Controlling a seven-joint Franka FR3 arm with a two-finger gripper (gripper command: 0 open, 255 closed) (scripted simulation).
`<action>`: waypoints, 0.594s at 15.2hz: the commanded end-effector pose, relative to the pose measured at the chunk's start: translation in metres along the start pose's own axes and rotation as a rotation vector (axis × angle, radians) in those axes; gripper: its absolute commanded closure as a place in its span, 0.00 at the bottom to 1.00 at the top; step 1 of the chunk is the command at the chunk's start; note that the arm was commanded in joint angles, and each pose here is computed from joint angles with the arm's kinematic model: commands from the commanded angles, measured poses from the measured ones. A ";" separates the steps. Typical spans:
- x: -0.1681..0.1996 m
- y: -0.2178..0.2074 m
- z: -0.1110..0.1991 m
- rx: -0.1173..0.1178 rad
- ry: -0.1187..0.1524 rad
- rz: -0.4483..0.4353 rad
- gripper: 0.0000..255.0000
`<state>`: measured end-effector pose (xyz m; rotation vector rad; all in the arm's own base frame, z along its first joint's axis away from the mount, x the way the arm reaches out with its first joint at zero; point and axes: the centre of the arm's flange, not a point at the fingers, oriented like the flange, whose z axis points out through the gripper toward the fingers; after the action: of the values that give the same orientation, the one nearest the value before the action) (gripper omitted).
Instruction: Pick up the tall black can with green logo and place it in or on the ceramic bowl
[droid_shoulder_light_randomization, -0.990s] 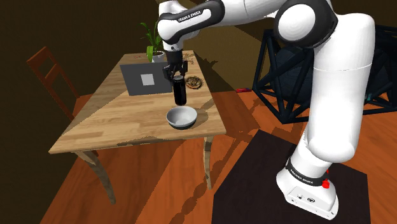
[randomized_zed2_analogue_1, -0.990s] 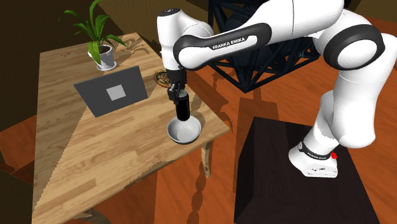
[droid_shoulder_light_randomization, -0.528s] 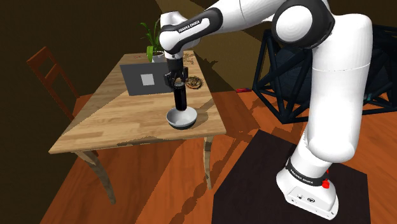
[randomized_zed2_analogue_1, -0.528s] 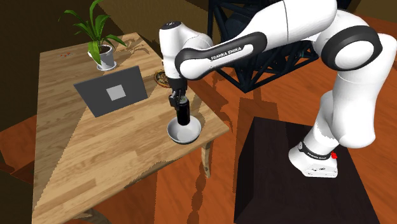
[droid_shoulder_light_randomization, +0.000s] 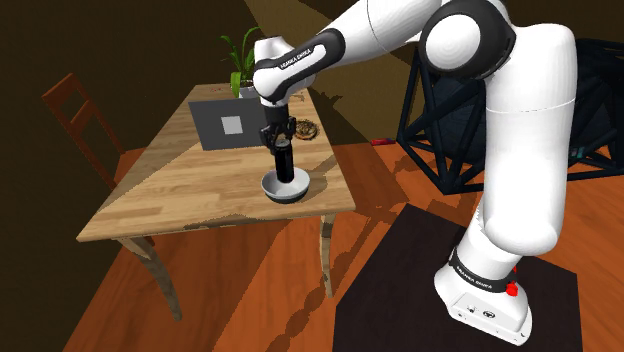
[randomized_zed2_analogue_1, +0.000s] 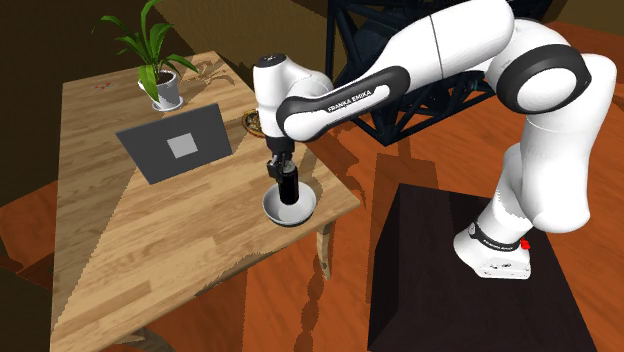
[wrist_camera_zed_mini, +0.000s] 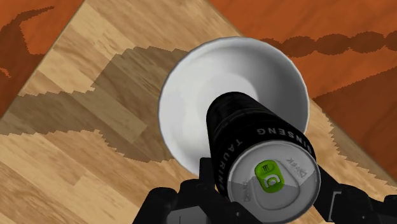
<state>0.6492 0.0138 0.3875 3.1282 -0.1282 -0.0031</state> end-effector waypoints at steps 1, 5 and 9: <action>0.000 0.000 0.002 0.000 0.001 0.000 1.00; 0.000 0.000 0.002 0.000 0.001 0.000 1.00; 0.000 0.000 0.002 0.000 0.001 0.000 0.00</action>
<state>0.6488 0.0138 0.3855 3.1282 -0.1282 -0.0011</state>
